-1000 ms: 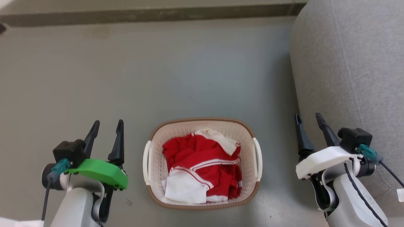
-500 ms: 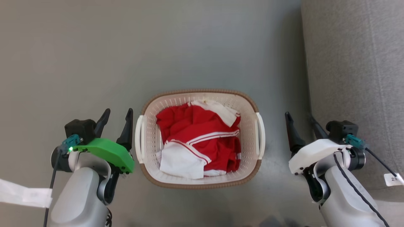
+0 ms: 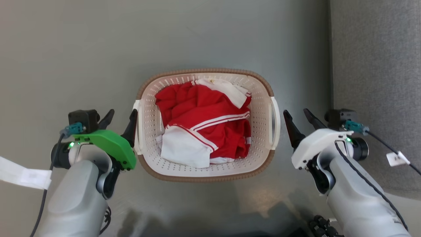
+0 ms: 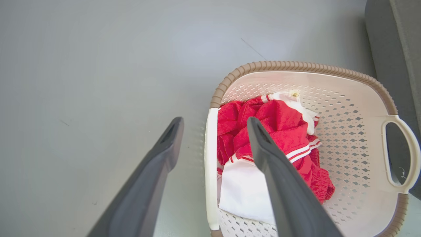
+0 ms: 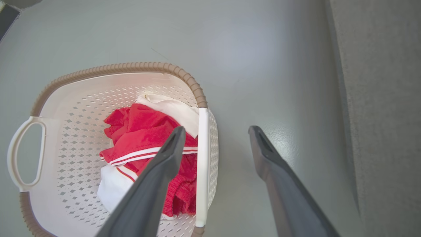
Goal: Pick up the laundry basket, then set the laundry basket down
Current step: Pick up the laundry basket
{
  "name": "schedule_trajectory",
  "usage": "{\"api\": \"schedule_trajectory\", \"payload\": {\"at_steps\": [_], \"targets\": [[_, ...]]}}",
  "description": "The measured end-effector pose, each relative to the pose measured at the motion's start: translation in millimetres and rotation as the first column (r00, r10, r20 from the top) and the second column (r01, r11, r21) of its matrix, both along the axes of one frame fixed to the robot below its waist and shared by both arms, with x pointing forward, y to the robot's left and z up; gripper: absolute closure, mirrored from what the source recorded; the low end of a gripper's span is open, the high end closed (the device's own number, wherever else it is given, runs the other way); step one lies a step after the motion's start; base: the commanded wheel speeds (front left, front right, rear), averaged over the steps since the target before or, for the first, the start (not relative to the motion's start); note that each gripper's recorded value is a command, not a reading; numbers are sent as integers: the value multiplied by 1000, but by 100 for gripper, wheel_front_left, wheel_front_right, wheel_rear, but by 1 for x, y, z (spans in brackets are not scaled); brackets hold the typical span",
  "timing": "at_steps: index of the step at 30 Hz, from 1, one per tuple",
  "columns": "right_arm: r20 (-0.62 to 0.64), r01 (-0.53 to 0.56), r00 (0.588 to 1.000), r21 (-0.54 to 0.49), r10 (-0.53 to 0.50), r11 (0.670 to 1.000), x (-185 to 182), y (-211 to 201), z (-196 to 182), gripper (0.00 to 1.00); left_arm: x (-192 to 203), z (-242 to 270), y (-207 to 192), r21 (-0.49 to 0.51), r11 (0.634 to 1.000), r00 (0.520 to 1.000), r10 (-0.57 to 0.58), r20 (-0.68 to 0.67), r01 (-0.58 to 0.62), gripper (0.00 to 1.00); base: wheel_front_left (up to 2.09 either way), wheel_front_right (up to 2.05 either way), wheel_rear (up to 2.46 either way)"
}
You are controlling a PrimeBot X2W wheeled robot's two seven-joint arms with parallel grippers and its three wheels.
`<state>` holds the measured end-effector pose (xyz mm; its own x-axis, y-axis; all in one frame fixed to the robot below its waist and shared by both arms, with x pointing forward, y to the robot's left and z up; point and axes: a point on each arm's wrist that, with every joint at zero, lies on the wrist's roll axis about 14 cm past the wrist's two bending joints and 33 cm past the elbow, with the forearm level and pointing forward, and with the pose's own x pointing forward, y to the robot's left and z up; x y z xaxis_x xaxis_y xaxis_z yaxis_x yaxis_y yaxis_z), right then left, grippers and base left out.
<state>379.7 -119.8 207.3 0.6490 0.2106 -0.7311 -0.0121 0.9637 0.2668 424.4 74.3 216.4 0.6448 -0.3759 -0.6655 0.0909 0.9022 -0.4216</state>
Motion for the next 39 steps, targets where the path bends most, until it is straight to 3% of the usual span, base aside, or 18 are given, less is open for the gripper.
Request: {"api": "schedule_trajectory", "payload": {"at_steps": [17,23,31,33,34,36,37,38,39], "targets": [[-168,-85,981,54,93,995,-2,21,-59,0,-11,-72,-15,-12,996,974,-86,-210,86,0,0,0,0],[-256,-123,957,70,136,990,-17,27,-81,0,-21,-91,-21,-22,992,956,-123,-266,121,0,0,0,0],[-256,-156,951,87,174,984,-13,37,-87,0,-35,-101,-18,-23,992,939,-128,-319,127,0,0,0,0],[-250,-158,952,88,176,983,-11,38,-88,0,-33,-102,-18,-23,992,939,-123,-321,123,30,0,0,0],[-250,-155,953,89,172,984,-10,38,-88,0,-32,-102,-18,-26,993,939,-116,-323,114,54,0,0,0],[-254,-151,952,90,169,984,-11,38,-89,8,-31,-102,-19,-37,994,938,-107,-330,100,77,0,0,0],[-257,-150,952,89,168,985,-11,38,-89,20,-31,-101,-21,-45,994,937,-110,-330,101,98,0,0,0],[-261,-148,951,88,166,985,-11,37,-90,51,-31,-100,-23,-51,994,937,-113,-330,102,100,0,0,0],[-263,-145,951,87,164,986,-11,36,-90,64,-30,-100,-25,-54,993,937,-116,-328,104,100,0,0,0]]}}
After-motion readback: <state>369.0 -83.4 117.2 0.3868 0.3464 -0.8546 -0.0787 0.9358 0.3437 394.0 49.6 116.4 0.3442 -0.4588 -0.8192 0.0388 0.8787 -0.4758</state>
